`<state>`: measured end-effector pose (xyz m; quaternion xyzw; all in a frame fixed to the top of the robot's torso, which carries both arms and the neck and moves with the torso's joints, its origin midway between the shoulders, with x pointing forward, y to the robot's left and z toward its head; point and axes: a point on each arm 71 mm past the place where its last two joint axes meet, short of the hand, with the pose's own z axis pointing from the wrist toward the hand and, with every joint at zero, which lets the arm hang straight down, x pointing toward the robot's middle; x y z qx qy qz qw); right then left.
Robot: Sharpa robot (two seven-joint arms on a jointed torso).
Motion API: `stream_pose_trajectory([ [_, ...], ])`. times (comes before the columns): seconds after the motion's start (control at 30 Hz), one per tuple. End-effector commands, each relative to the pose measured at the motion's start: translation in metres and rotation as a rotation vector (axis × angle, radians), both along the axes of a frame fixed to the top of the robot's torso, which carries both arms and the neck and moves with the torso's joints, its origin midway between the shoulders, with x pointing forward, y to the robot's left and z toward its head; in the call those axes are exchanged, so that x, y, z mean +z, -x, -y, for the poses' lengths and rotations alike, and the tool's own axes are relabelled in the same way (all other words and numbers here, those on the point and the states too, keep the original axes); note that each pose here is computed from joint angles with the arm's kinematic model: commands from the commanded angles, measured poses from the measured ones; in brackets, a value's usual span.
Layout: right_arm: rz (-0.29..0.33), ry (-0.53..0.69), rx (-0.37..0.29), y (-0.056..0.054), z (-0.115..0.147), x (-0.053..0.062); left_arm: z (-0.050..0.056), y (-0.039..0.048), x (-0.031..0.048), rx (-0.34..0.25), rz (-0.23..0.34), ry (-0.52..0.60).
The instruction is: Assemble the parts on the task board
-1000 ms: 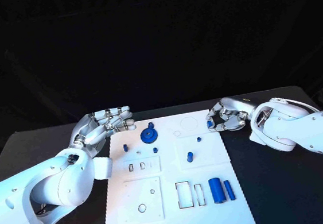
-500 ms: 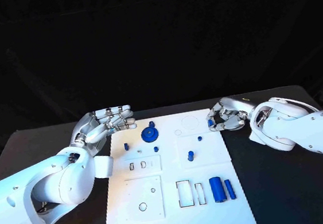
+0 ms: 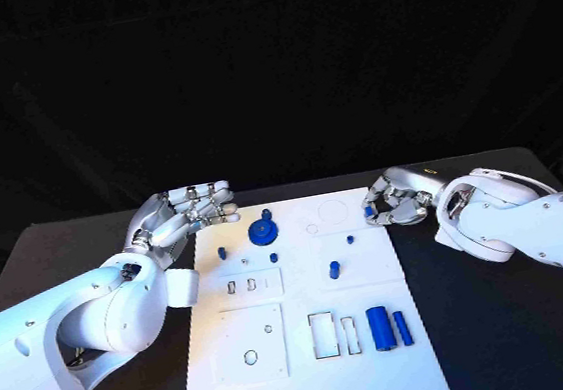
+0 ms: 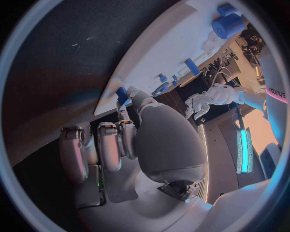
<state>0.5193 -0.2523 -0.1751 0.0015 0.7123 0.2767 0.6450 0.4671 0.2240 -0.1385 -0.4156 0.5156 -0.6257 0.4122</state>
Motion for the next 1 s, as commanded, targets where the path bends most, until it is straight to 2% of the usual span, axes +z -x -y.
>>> stream_pose_trajectory([
  [0.03, 0.019, 0.011, -0.011, 0.000, 0.000, 0.001, 0.001, 0.0001, 0.0013, -0.015, 0.008, 0.010],
  [0.27, 0.039, 0.009, -0.011, 0.001, -0.002, 0.002, 0.002, 0.0007, 0.0014, -0.019, 0.006, 0.012],
  [0.43, 0.052, -0.002, -0.010, 0.007, -0.008, 0.006, 0.001, 0.0004, 0.0013, -0.017, 0.006, 0.012],
  [0.63, 0.057, -0.002, -0.003, 0.019, -0.030, 0.020, 0.002, -0.0006, 0.0009, -0.016, 0.005, 0.012],
  [0.83, 0.069, -0.016, 0.051, 0.033, -0.062, 0.032, 0.002, -0.0023, 0.0000, -0.014, 0.002, 0.014],
  [1.0, 0.051, -0.016, 0.150, 0.047, -0.102, 0.034, 0.002, -0.0058, -0.0015, -0.008, 0.001, 0.014],
])
